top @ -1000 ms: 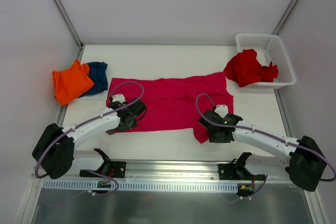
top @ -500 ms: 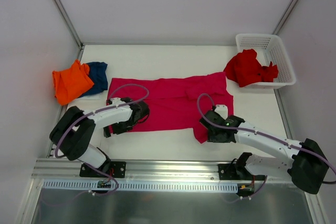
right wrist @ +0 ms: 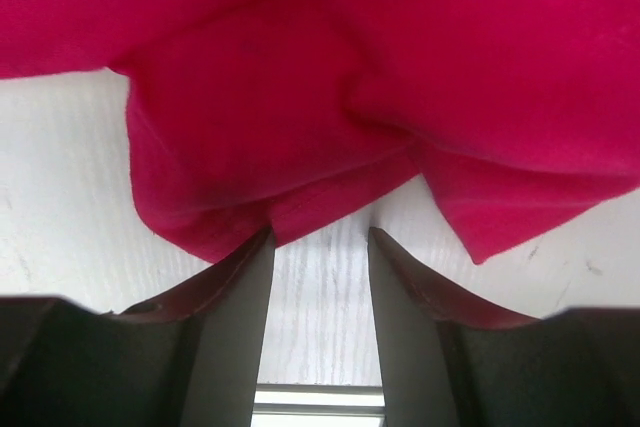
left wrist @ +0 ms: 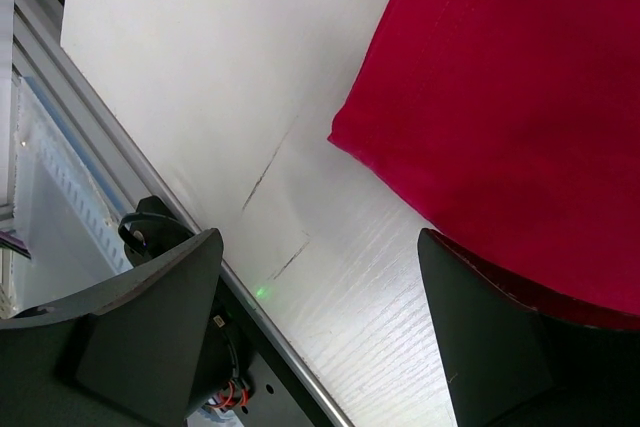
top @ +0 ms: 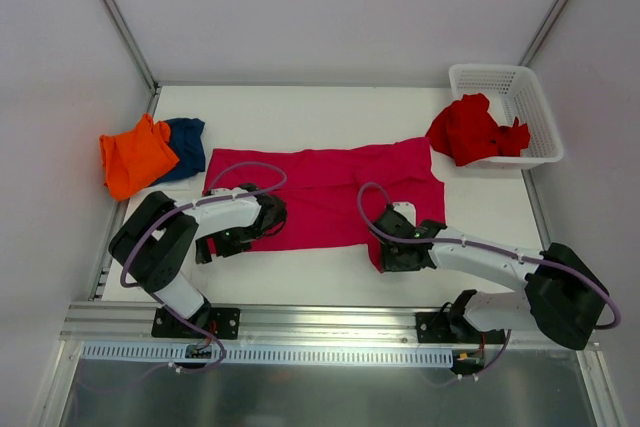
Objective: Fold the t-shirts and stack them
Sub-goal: Fold the tshirt
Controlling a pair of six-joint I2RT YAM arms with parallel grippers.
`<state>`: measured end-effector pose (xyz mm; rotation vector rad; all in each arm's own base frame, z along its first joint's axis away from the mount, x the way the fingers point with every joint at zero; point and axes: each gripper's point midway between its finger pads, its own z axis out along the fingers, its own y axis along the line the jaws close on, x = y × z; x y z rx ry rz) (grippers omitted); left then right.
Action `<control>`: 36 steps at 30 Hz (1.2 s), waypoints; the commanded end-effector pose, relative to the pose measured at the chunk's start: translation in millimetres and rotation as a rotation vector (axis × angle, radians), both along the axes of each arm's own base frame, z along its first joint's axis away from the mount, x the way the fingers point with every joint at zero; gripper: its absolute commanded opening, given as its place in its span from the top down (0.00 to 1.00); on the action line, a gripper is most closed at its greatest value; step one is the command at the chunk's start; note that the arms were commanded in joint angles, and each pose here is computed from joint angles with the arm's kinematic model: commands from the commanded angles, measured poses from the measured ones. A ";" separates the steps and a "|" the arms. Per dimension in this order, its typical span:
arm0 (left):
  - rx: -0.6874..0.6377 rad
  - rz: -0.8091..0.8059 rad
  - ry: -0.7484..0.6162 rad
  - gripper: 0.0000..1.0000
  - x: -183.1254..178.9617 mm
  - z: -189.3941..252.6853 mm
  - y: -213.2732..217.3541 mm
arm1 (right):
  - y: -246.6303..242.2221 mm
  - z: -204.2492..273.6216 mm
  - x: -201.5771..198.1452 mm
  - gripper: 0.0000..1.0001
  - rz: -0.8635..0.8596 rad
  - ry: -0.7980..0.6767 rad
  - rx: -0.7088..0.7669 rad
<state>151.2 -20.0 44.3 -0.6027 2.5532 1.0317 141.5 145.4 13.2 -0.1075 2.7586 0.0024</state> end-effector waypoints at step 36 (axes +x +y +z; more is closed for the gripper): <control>0.012 -0.044 0.026 0.19 5.9 4.5 -5.1 | -73.5 6.1 4.3 0.50 -0.234 -0.018 -0.164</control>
